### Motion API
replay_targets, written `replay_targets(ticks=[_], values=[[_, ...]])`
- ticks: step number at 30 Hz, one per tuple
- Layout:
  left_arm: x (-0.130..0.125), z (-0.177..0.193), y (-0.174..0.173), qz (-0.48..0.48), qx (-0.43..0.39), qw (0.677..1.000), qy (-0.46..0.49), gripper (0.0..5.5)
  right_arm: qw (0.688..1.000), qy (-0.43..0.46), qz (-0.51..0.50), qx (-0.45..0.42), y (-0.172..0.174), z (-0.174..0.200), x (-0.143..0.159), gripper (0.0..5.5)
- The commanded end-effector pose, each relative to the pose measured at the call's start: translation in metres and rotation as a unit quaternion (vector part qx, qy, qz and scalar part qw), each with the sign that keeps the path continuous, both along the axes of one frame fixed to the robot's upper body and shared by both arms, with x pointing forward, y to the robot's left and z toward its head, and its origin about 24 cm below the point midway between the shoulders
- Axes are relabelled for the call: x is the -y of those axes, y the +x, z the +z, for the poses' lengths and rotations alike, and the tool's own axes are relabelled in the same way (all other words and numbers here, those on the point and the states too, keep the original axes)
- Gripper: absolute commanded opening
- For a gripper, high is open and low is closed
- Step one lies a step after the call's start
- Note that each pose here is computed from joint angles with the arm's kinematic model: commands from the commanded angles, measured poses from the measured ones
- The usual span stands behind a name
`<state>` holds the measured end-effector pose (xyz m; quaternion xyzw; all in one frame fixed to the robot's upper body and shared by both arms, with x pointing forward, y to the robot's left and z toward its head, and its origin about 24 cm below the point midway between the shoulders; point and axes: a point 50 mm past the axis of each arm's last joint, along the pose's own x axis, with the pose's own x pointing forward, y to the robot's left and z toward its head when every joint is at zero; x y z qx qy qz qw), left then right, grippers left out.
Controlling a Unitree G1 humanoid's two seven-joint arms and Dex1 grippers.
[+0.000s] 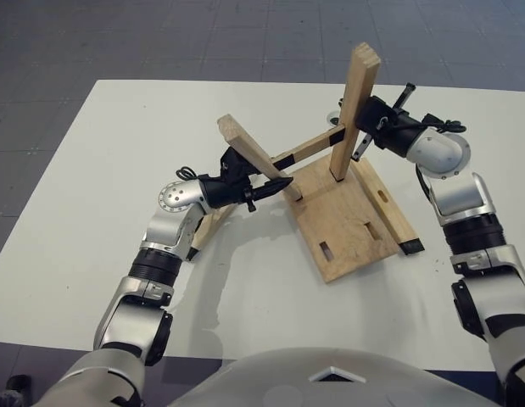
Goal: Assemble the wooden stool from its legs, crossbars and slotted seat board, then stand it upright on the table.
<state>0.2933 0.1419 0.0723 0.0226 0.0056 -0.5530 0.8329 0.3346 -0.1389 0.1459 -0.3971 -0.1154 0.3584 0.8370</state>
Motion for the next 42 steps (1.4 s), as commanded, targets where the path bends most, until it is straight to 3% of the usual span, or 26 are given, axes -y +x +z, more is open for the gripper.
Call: replay_targets(ticks=[1, 7, 11, 17, 23, 31, 34, 38, 42], values=[[-0.005, -0.039, -0.009, 0.001, -0.055, 0.987, 0.148, 2.06, 0.996, -0.018, 0.084, -0.016, -0.017, -0.005, -0.019, 0.10], [-0.002, -0.032, -0.006, 0.008, -0.040, 0.986, 0.162, 2.06, 0.984, -0.043, -0.121, -0.121, -0.005, -0.057, 0.079, 0.10], [0.007, -0.019, 0.003, 0.018, -0.029, 0.983, 0.182, 2.06, 0.973, -0.039, -0.172, -0.147, -0.017, -0.076, 0.108, 0.10], [0.002, -0.017, 0.007, 0.038, -0.076, 0.983, 0.162, 2.06, 0.975, 0.019, -0.185, -0.125, -0.028, -0.065, 0.103, 0.10], [0.010, 0.018, 0.010, 0.005, -0.058, 0.992, 0.110, 2.06, 0.977, 0.034, -0.169, -0.126, -0.038, -0.061, 0.083, 0.10], [0.015, 0.052, 0.017, -0.002, -0.016, 0.998, 0.065, 3.46, 0.976, 0.044, -0.172, -0.124, -0.045, -0.057, 0.076, 0.10], [0.001, 0.040, 0.008, -0.006, -0.010, 0.992, 0.127, 3.92, 0.975, 0.034, -0.163, -0.146, -0.049, -0.061, 0.073, 0.10], [-0.027, 0.017, -0.009, -0.018, -0.024, 0.971, 0.236, 3.92, 0.973, 0.036, -0.126, -0.189, -0.065, -0.065, 0.061, 0.10], [-0.021, 0.004, -0.008, 0.020, -0.028, 0.966, 0.255, 3.92, 0.964, 0.057, -0.116, -0.232, -0.077, -0.073, 0.056, 0.10]])
